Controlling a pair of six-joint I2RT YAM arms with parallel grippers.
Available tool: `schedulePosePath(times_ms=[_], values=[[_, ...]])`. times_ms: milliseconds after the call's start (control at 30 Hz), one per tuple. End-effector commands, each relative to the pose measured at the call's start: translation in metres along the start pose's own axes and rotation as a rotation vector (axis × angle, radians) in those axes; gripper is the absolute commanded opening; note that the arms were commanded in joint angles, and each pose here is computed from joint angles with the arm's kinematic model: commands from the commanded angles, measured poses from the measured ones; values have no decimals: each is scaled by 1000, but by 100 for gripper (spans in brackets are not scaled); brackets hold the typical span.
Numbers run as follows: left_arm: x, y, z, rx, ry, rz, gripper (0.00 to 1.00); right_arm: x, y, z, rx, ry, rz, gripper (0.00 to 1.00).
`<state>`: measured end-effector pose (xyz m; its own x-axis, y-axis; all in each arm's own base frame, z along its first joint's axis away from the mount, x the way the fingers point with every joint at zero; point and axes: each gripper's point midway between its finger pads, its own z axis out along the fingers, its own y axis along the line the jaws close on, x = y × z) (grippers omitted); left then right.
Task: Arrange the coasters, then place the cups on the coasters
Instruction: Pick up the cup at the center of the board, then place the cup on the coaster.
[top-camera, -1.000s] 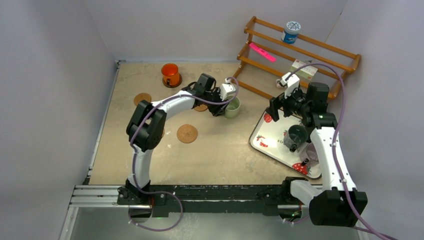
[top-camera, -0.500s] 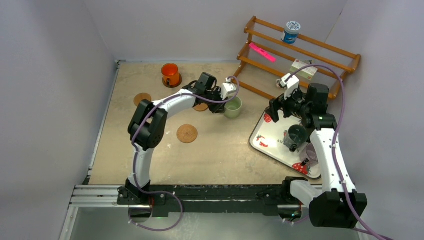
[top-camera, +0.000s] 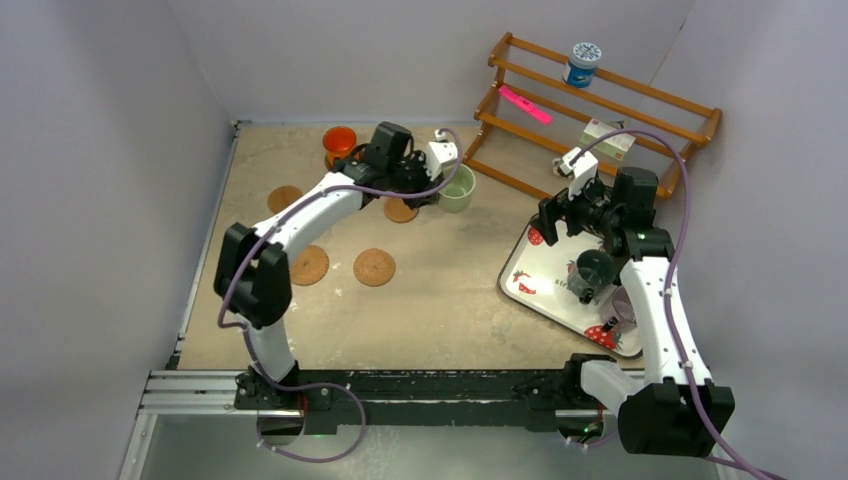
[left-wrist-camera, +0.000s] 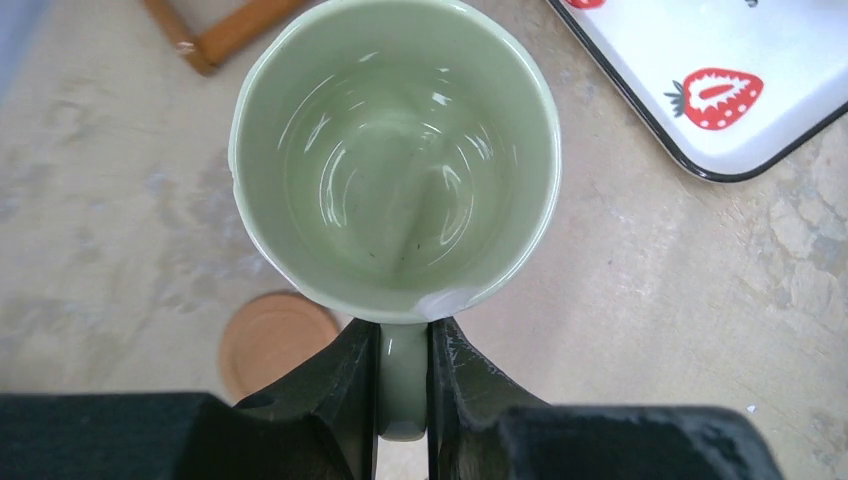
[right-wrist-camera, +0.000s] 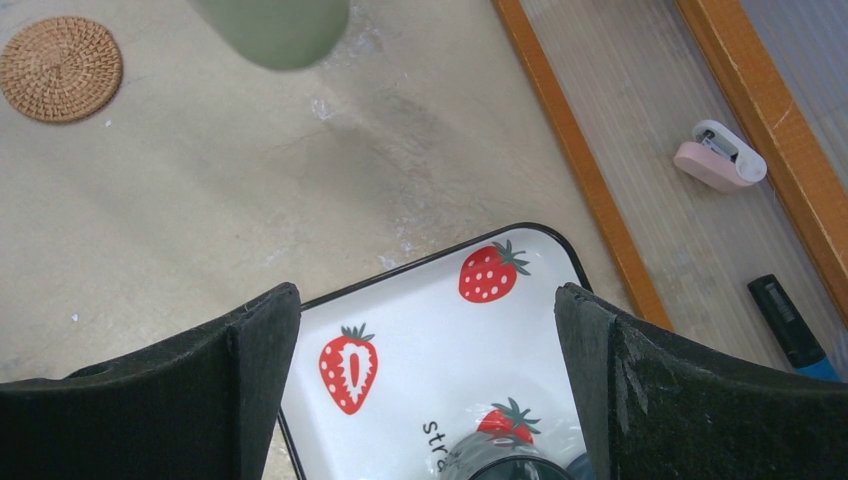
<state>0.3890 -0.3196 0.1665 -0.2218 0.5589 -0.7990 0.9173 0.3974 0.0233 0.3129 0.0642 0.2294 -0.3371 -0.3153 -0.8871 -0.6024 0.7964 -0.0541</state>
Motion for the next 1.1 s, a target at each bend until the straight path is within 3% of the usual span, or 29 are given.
schedulePosePath(times_ms=[0,333,500,1067], values=[[-48,28,-62,-173,-159,70,0,-7,-1,-2,4,-30,-30,99],[-20,96,-158,-521,-208,-50,0,-3,2,-3,0,-36,-51,99],[14,112,-183,-655,-172,-73,0,-1,3,-4,0,-39,-62,99],[76,152,-253,-852,-187,-219,0,8,0,3,-5,-28,-94,99]])
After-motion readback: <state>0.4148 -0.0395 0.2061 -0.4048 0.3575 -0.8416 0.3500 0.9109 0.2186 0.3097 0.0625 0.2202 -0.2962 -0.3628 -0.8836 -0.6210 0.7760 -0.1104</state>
